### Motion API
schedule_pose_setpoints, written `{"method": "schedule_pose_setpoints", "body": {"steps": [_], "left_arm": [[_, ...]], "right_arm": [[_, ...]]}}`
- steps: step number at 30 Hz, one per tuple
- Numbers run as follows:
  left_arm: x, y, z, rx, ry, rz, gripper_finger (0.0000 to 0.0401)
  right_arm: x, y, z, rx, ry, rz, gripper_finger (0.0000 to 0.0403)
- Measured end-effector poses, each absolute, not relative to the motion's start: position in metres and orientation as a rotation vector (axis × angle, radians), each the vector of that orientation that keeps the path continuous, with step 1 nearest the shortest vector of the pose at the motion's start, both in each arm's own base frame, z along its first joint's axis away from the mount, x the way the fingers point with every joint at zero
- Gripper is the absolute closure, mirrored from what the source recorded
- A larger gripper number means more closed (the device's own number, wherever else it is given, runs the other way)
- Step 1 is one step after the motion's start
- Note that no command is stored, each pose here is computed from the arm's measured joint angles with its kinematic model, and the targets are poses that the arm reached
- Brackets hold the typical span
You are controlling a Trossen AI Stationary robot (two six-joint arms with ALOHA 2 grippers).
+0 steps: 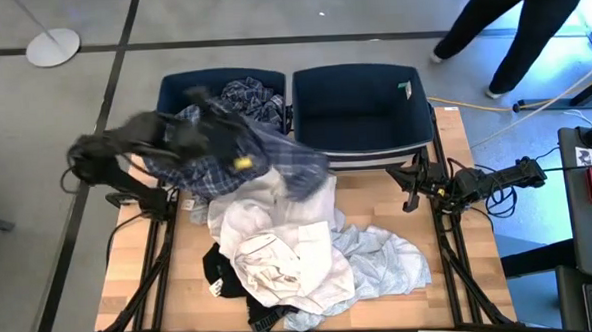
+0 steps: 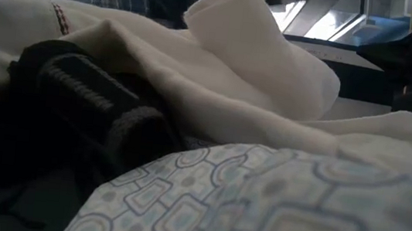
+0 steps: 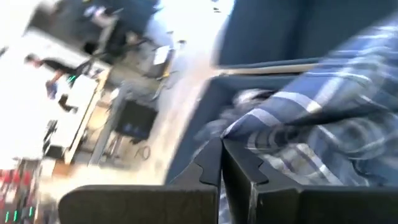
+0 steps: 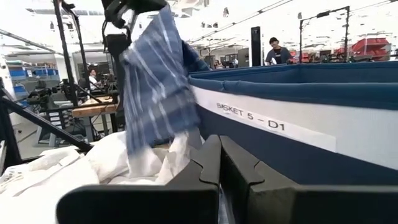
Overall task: Sort clothes
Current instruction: Put the long sleeve plaid shirt into the left blue laundry bin
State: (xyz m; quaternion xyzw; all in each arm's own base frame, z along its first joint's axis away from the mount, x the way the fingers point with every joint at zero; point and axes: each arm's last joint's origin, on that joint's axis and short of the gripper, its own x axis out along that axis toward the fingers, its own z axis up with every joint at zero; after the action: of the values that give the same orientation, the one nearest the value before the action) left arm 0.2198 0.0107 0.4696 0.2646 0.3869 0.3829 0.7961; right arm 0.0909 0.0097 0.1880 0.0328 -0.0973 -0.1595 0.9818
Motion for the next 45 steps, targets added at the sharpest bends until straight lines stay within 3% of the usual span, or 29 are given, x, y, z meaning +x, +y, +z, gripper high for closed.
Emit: {"method": "schedule_pose_setpoints", "body": {"steps": [8,18,32,38,45], "left_arm": [[0.154,0.054,0.498,0.402,0.702,1.266,0.0400],[0.150,0.101,0.486,0.295,0.745,1.486,0.0400],[0.178,0.181,0.385,-0.032,1.039,1.175,0.0400],[0.184,0.197,0.364,-0.135,1.067,1.171,0.0398],[0.179,0.199,0.366,-0.187,1.056,1.159,0.0327]], "right_arm": [[0.091,0.009,0.188,0.069,-0.198,-0.335,0.0397],[0.090,0.009,0.190,0.041,-0.209,-0.340,0.0397],[0.090,0.009,0.190,0.023,-0.203,-0.357,0.0397],[0.090,0.009,0.190,0.034,-0.204,-0.355,0.0397],[0.090,0.009,0.189,0.048,-0.200,-0.353,0.0397]]}}
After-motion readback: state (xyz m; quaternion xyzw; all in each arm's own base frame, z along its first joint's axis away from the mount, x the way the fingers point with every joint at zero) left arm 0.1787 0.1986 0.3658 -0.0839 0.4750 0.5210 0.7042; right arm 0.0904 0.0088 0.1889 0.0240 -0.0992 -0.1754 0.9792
